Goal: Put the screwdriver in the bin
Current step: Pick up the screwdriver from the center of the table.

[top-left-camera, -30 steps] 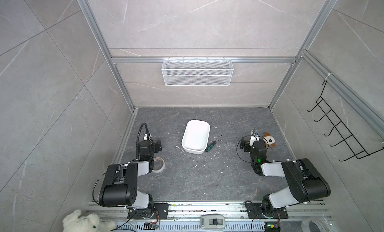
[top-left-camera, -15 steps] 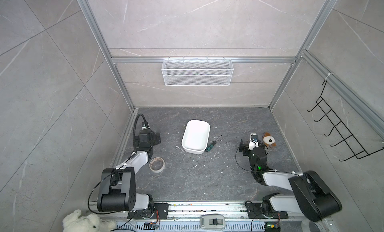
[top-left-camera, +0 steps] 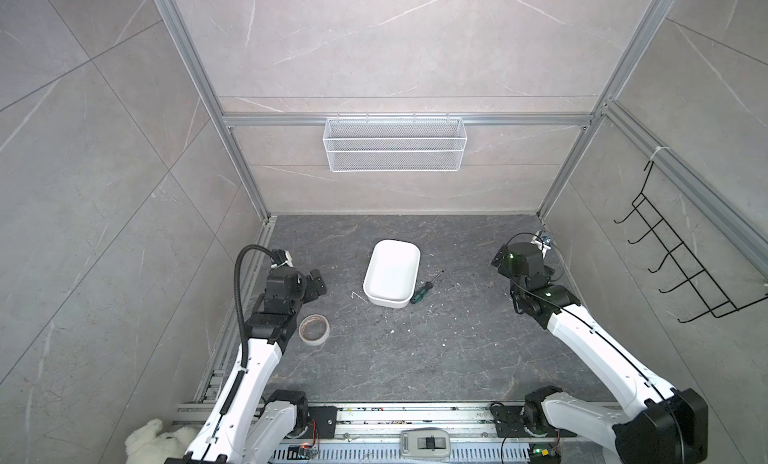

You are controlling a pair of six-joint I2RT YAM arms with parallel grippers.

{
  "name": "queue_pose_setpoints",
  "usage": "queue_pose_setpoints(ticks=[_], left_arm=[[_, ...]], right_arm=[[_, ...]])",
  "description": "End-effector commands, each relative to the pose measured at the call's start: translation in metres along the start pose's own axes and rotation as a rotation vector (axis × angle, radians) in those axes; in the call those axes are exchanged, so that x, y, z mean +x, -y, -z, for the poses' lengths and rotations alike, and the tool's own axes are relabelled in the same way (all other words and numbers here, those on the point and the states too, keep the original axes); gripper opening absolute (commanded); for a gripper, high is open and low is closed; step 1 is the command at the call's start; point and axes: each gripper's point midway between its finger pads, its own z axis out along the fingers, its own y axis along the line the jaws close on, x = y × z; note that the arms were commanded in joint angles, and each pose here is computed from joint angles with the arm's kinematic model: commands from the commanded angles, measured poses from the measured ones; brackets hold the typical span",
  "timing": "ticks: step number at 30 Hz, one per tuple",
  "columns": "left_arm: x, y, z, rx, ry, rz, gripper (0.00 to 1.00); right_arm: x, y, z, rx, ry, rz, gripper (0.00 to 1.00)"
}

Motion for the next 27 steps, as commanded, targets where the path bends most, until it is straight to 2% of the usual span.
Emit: queue_pose_setpoints(ticks=[1, 4, 10, 13, 19, 24, 27], left_arm=[[0.053, -0.008, -0.003, 0.015, -0.151, 0.050, 1.00], [0.062, -0.011, -0.001, 0.013, -0.168, 0.039, 1.00], [0.061, -0.018, -0.002, -0.016, -0.133, 0.043, 1.00], [0.071, -0.031, -0.007, -0.082, -0.144, 0.104, 1.00], [0.077, -0.024, -0.009, -0.040, -0.171, 0.104, 1.00], [0.077, -0.026, -0.008, -0.051, -0.161, 0.110, 1.00], [0.076, -0.026, -0.007, -0.046, -0.157, 0.111, 1.00]], right_arm=[[0.064, 0.014, -0.003, 0.052, -0.245, 0.041, 1.00], [0.080, -0.004, 0.002, -0.048, -0.280, 0.010, 0.99], [0.109, -0.029, 0.018, -0.118, -0.361, -0.027, 0.98], [0.127, -0.045, 0.024, -0.163, -0.411, -0.070, 0.97], [0.161, -0.082, 0.025, -0.279, -0.511, -0.201, 0.93], [0.192, -0.114, 0.024, -0.307, -0.701, -0.322, 0.88], [0.206, -0.122, 0.026, -0.269, -0.794, -0.392, 0.83]])
